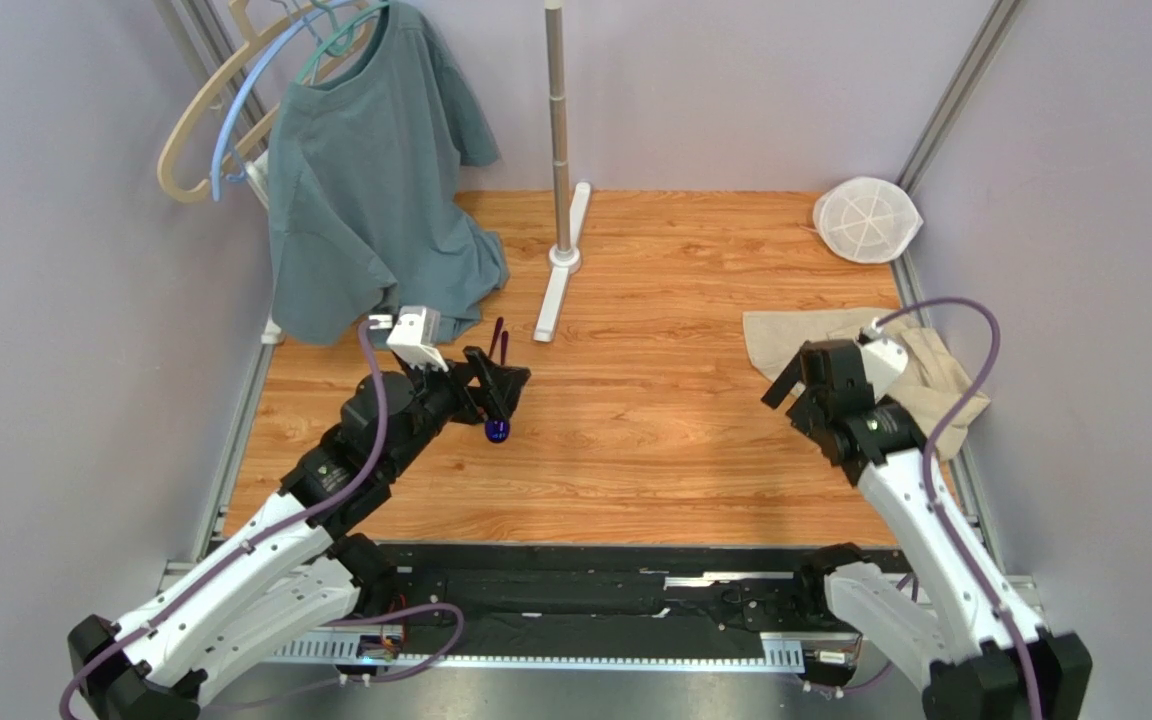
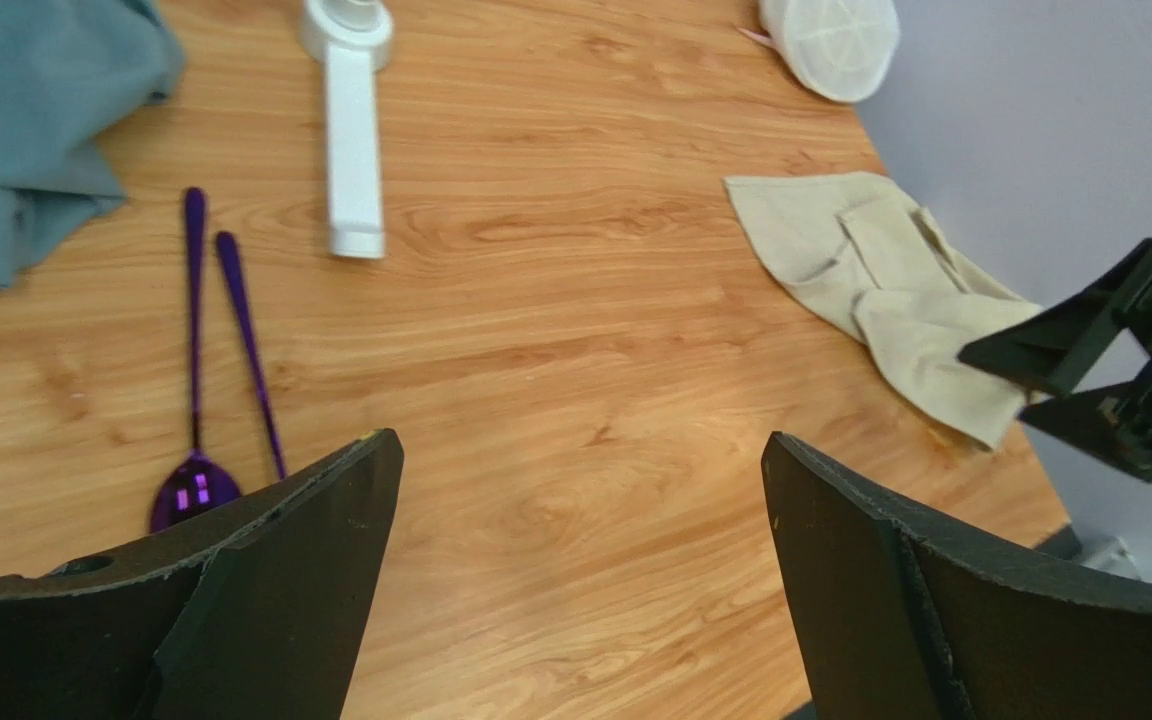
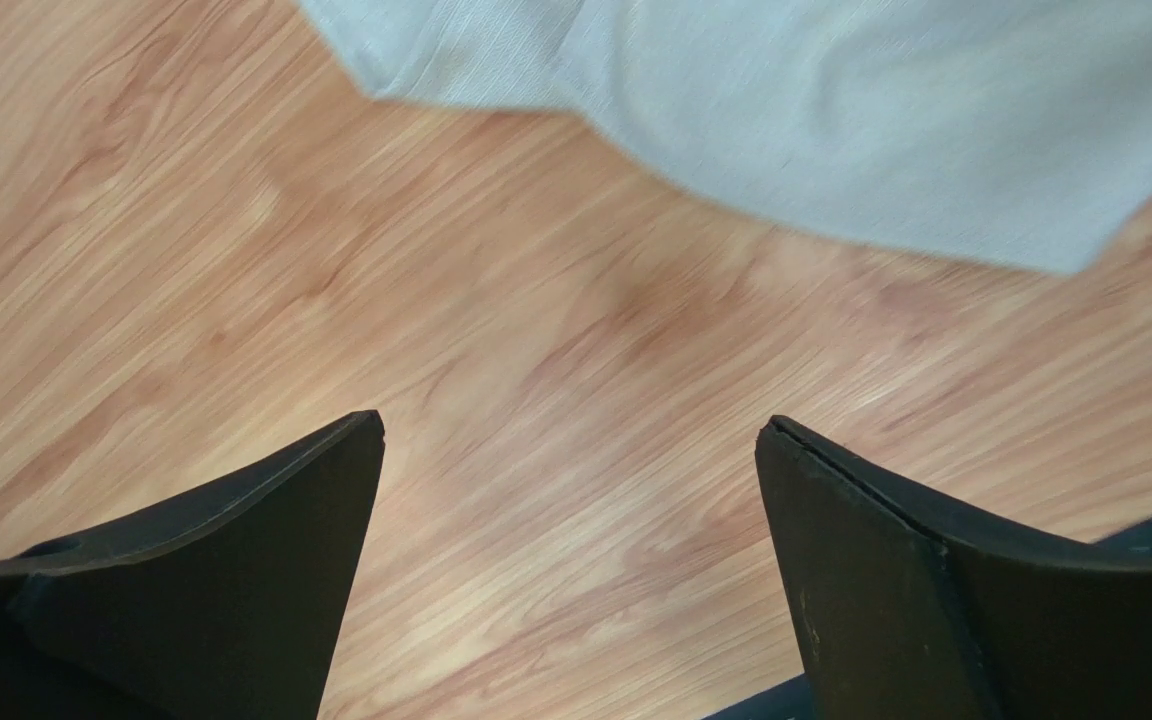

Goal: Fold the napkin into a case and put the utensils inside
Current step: Move the crumpled napkin to the center of the board.

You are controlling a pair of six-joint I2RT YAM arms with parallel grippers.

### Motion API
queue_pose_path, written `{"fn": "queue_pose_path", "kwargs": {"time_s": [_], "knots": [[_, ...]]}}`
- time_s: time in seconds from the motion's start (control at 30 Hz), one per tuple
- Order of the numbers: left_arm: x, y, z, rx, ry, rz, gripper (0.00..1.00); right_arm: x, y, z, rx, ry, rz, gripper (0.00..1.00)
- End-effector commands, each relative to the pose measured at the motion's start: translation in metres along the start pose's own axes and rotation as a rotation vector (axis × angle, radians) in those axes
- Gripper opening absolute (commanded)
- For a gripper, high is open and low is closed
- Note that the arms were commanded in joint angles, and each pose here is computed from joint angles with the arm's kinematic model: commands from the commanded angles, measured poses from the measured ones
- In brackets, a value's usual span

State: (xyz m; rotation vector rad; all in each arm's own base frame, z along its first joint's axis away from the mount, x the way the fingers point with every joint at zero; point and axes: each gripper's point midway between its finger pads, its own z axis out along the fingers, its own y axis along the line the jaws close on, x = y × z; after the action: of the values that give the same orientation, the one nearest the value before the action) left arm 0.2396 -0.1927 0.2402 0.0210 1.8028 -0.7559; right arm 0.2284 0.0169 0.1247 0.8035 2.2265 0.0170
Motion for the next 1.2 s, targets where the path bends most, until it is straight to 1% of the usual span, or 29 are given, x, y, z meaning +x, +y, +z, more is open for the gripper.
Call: {"fn": "queue_pose_path", "kwargs": {"time_s": [0.0,0.03,0.1,0.13,0.17,0.2,0.23,0.27,0.3,0.37,0.4,0.43,0.47,0.5,0.57,0.6,0.7,0.73,0.77,0.8,0.87,0.93,1.0,1.03,1.07,1.1,1.13,1.17], "knots": [[-0.020,0.010,-0.024,-0.058,-0.046,0.042,0.99,-0.058,-0.031,0.023,0.284,-0.084,-0.078,1.00],[-0.020,0.000,-0.028,0.000,-0.040,0.043,0.99,-0.059,-0.036,0.032,0.311,-0.043,-0.063,0.99],[-0.025,-0.016,-0.035,0.088,-0.044,0.057,0.99,-0.068,-0.040,0.046,0.348,0.012,-0.088,0.95],[-0.020,-0.031,-0.039,0.170,-0.007,0.068,0.96,-0.063,-0.045,0.056,0.401,0.057,-0.114,0.94],[-0.019,-0.036,-0.040,0.192,0.002,0.065,0.95,-0.062,-0.044,0.062,0.402,0.073,-0.150,0.94],[-0.018,-0.045,-0.041,0.234,0.021,0.060,0.94,-0.052,-0.033,0.069,0.339,0.123,-0.153,0.91],[-0.013,-0.056,-0.045,0.294,0.051,0.060,0.91,-0.048,-0.032,0.074,0.337,0.142,-0.149,0.85],[-0.011,-0.061,-0.046,0.321,0.063,0.065,0.91,-0.050,-0.026,0.079,0.313,0.123,-0.132,0.84],[-0.009,-0.065,-0.047,0.342,0.076,0.066,0.89,-0.043,-0.024,0.084,0.283,0.137,-0.145,0.84],[-0.004,-0.072,-0.048,0.387,0.105,0.081,0.88,-0.045,-0.017,0.096,0.252,0.125,-0.167,0.81],[-0.003,-0.074,-0.048,0.396,0.107,0.083,0.86,-0.041,-0.013,0.100,0.231,0.156,-0.193,0.79],[-0.001,-0.075,-0.049,0.404,0.117,0.086,0.86,-0.047,-0.008,0.102,0.229,0.156,-0.196,0.77],[0.001,-0.076,-0.048,0.406,0.123,0.086,0.85,-0.039,-0.005,0.111,0.215,0.194,-0.209,0.75],[0.002,-0.076,-0.048,0.410,0.130,0.088,0.84,-0.038,-0.002,0.116,0.200,0.203,-0.222,0.67],[0.005,-0.075,-0.046,0.408,0.139,0.083,0.82,-0.034,0.005,0.129,0.180,0.230,-0.247,0.60],[0.007,-0.074,-0.045,0.404,0.147,0.080,0.81,-0.032,0.007,0.132,0.167,0.239,-0.260,0.53],[0.011,-0.073,-0.042,0.391,0.167,0.074,0.79,-0.027,0.005,0.145,0.186,0.260,-0.280,0.50],[0.013,-0.073,-0.041,0.390,0.176,0.072,0.79,-0.027,0.001,0.147,0.204,0.262,-0.301,0.43],[0.013,-0.073,-0.039,0.387,0.183,0.072,0.78,-0.031,0.000,0.148,0.224,0.258,-0.317,0.33],[0.015,-0.072,-0.038,0.379,0.193,0.072,0.77,-0.030,-0.002,0.149,0.239,0.264,-0.330,0.17],[0.017,-0.071,-0.035,0.370,0.210,0.074,0.77,-0.034,-0.002,0.142,0.267,0.243,-0.369,0.01],[0.019,-0.070,-0.033,0.361,0.222,0.076,0.76,-0.034,0.007,0.128,0.260,0.232,-0.400,0.00],[0.021,-0.067,-0.029,0.341,0.234,0.076,0.76,-0.023,0.040,0.106,0.190,0.217,-0.448,0.00],[0.024,-0.065,-0.026,0.325,0.250,0.076,0.76,-0.012,0.052,0.095,0.159,0.234,-0.467,0.00],[0.025,-0.062,-0.025,0.303,0.263,0.075,0.76,0.018,0.087,0.078,0.033,0.281,-0.474,0.00],[0.026,-0.056,-0.022,0.262,0.265,0.072,0.76,0.035,0.104,0.065,-0.044,0.312,-0.470,0.00],[0.030,-0.051,-0.018,0.230,0.285,0.065,0.76,0.045,0.126,0.050,-0.125,0.311,-0.440,0.00],[0.034,-0.045,-0.018,0.196,0.307,0.069,0.76,0.078,0.154,0.026,-0.248,0.365,-0.461,0.00]]}}
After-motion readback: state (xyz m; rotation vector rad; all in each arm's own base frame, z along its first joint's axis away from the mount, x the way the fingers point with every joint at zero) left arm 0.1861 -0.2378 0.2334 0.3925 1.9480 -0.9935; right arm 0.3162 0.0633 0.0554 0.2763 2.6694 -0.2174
